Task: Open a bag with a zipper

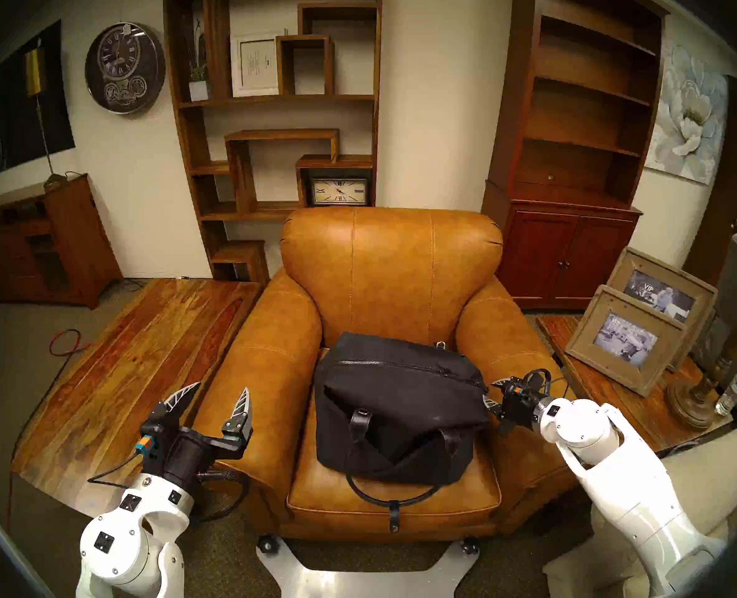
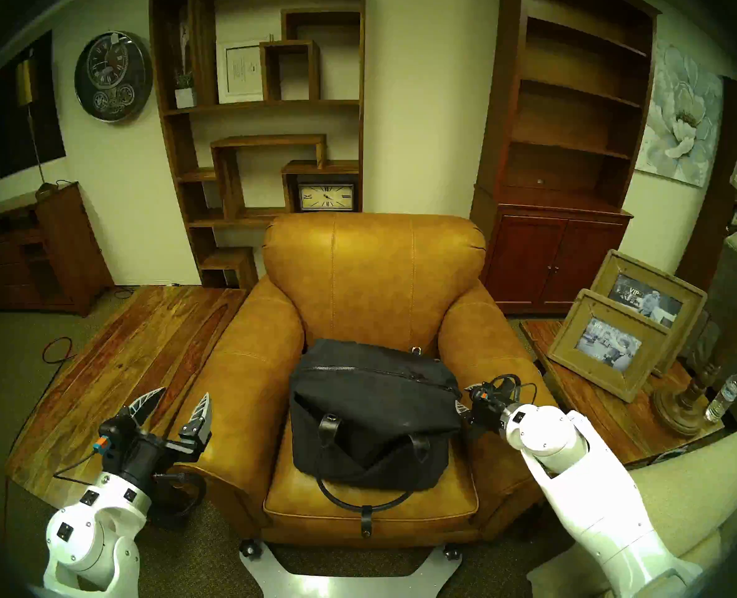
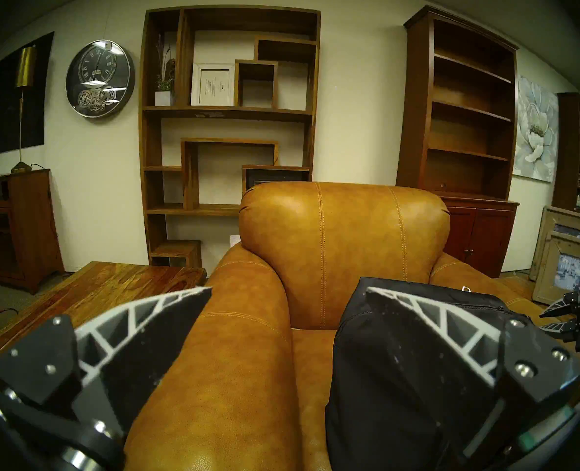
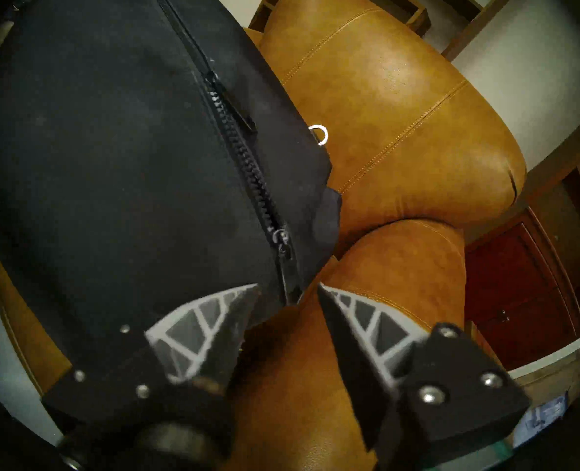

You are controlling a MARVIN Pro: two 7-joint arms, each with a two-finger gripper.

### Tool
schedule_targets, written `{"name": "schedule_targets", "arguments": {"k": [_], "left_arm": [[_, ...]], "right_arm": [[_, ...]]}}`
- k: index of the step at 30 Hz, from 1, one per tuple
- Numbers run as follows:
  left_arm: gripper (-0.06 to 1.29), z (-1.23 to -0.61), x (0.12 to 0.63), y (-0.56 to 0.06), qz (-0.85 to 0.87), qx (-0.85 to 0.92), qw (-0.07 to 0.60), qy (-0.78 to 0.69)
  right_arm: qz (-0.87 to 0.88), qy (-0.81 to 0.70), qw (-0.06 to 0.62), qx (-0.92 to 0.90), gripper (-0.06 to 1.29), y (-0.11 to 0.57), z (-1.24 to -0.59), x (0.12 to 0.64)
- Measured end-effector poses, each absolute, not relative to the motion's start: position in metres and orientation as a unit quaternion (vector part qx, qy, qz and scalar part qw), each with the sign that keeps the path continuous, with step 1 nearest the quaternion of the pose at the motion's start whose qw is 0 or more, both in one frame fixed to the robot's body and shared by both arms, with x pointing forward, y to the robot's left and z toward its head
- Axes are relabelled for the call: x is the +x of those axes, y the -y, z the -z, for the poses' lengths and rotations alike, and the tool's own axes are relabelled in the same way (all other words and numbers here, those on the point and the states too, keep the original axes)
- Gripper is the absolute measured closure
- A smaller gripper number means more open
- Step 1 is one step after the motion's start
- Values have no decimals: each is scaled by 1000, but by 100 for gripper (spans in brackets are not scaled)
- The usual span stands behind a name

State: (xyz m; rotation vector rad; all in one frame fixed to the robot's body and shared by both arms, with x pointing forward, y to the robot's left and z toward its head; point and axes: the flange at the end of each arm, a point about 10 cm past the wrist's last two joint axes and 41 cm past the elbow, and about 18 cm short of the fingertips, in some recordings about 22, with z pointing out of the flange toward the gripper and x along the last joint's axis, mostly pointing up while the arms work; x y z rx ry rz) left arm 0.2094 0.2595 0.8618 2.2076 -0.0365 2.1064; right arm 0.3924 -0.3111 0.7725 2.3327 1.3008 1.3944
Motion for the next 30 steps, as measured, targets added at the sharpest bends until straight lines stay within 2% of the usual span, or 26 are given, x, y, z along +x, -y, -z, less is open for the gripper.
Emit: {"name": "schedule_targets", "arguments": {"k": [1, 2, 7, 9, 13, 16, 22, 30], "left_arm": [[-4, -862, 209, -260, -690, 723, 45, 12], [-4, -862, 209, -260, -690, 723, 45, 12], [-4, -862, 209, -260, -690, 723, 45, 12], [-4, -862, 209, -259, -690, 723, 45, 12], [-4, -862, 209, -259, -690, 723, 45, 12], [-4, -862, 209, -259, -690, 723, 45, 12], [-4, -862, 209, -259, -690, 723, 45, 12], [-4, -862, 209, -260, -689, 723, 45, 12]], "right_arm": [[-460, -432, 62, 773, 78, 311, -773, 393], [-456, -436, 59, 773, 61, 310, -775, 394], [-448, -445, 52, 774, 37, 307, -775, 397], [-442, -448, 47, 776, 34, 306, -774, 399], [-428, -449, 35, 784, 37, 308, -771, 403], [-415, -448, 20, 792, 45, 311, -768, 406], [-399, -452, -1, 798, 74, 318, -767, 417], [-392, -470, -11, 791, 75, 324, -774, 425]]}}
